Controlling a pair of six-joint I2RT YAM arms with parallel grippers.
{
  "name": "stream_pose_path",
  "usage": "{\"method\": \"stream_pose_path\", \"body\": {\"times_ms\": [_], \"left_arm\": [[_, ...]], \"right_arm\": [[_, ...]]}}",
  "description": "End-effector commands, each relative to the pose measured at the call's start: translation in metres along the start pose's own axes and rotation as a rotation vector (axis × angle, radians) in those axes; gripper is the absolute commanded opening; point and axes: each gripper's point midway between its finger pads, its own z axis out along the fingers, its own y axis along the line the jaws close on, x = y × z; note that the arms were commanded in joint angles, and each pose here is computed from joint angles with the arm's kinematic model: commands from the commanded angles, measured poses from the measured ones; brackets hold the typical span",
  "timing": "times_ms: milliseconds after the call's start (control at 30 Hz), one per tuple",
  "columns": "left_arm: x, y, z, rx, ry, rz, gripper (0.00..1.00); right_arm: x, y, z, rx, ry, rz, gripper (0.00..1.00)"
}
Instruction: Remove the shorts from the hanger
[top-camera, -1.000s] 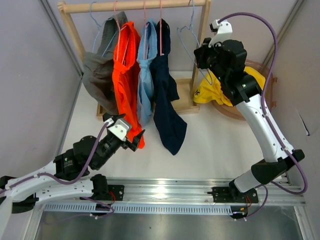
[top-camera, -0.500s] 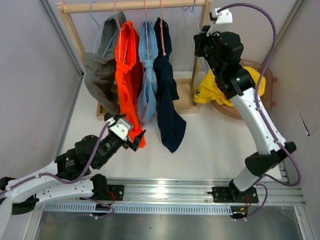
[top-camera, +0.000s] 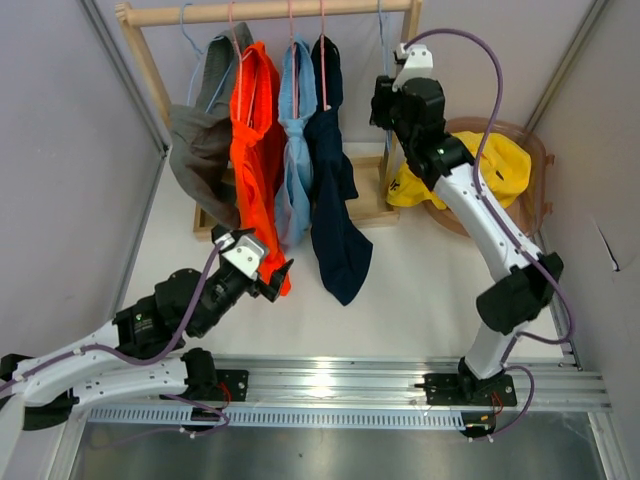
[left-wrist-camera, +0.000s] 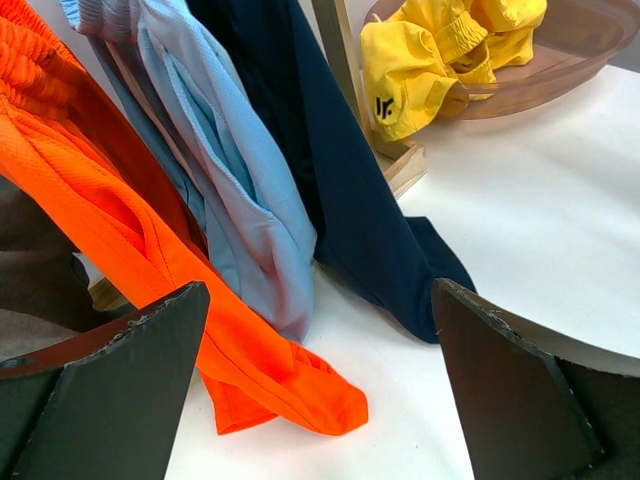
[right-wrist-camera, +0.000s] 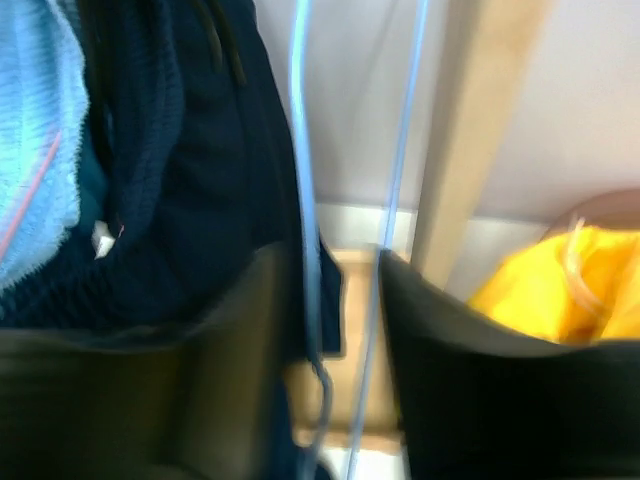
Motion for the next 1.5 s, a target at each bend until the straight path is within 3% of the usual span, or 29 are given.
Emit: {"method": "stream_pose_path", "body": {"times_ms": [0,67,267,533,633,667,733,933,1100,1467], "left_arm": [[-0.016,0.004,0.005,-0.023,-0.018,-0.04,0.99],[-0.03,0.007,0.007,-0.034,-0.034,-0.052,0.99],[-0.069,0.01,0.035,-0.078,-0.043,-0.064,0.99],[-0.159,0.052,0.086,-0.179,-0.167,-0.132,0.99],[-0.196,0.072,0.102,-0.224,-0.236,-0.136,0.99],[-0.183,0.071,0.13,-0.221,-0.193,-0.13,0.99],[-0.197,0.081,0.157,-0.214,-0.207,-0.151,0.95],[-0.212,0.088,0.209,-0.202,-0.224,-0.199,0.89],[-0.195,0.082,0.259,-0.213,-0.188,-0.213,0.88],[-0.157,0.109,0.275,-0.35,-0.162,-0.26,0.76]], "right_arm": [[-0.019,-0.011,-0.048,0.035,-0.055,0.036,0.59],[-0.02,-0.01,-0.064,0.037,-0.069,0.042,0.99],[-0.034,-0.012,-0.13,0.004,-0.11,0.073,1.0],[-0.053,-0.032,-0.23,-0.051,-0.204,0.165,0.99],[-0.035,-0.033,-0.242,-0.076,-0.175,0.173,0.99],[-0.029,-0.036,-0.25,-0.079,-0.162,0.173,1.0],[-0.022,-0.039,-0.256,-0.078,-0.145,0.184,0.99],[0.006,-0.049,-0.276,-0.074,-0.1,0.199,0.99],[0.017,-0.056,-0.284,-0.059,-0.084,0.199,0.99],[0.032,-0.063,-0.285,-0.028,-0.042,0.154,0.99]]}}
